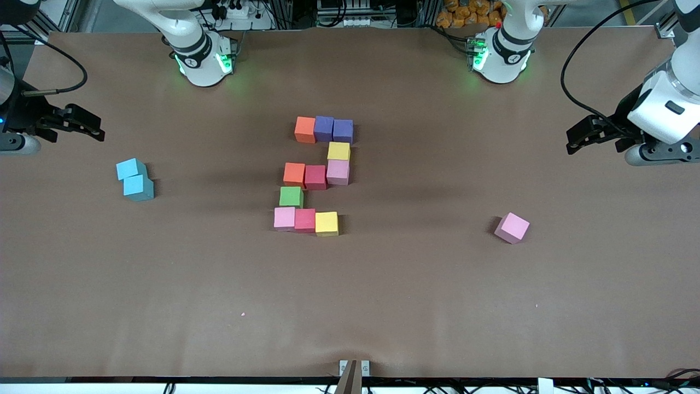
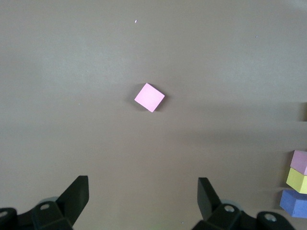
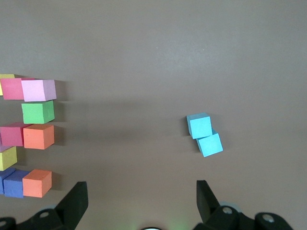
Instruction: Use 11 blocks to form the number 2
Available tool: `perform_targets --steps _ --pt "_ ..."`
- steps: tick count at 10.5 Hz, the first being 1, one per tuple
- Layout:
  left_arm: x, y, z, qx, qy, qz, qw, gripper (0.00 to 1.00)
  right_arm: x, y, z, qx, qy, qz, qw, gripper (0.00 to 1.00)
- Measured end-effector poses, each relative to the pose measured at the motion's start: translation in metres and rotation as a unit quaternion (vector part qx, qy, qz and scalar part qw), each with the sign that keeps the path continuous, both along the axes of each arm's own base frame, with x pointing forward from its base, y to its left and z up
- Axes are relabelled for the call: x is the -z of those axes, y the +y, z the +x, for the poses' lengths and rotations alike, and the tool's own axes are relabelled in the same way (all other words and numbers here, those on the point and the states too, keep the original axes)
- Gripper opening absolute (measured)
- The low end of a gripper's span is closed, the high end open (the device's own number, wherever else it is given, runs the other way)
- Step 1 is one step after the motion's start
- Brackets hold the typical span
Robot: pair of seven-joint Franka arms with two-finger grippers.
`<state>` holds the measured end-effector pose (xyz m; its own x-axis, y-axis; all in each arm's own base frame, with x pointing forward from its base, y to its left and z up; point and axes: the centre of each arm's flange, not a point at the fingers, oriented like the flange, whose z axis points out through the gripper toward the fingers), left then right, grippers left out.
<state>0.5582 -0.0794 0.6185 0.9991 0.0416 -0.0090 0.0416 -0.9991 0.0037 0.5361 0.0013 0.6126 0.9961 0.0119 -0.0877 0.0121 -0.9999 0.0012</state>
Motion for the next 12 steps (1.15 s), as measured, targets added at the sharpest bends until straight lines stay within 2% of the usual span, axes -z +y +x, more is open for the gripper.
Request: perform_targets --steps 8,12 --pt "0.0 -0.008 -0.001 0.012 -0.001 0.008 1.0 1.0 0.0 -0.001 0.0 0.001 -0.001 0.0 1.0 1.0" --pt "0.0 -0.017 -0.003 0.022 -0.002 0.012 1.0 1.0 -0.004 -0.001 0.004 0.001 -0.019 0.0 1.0 1.0"
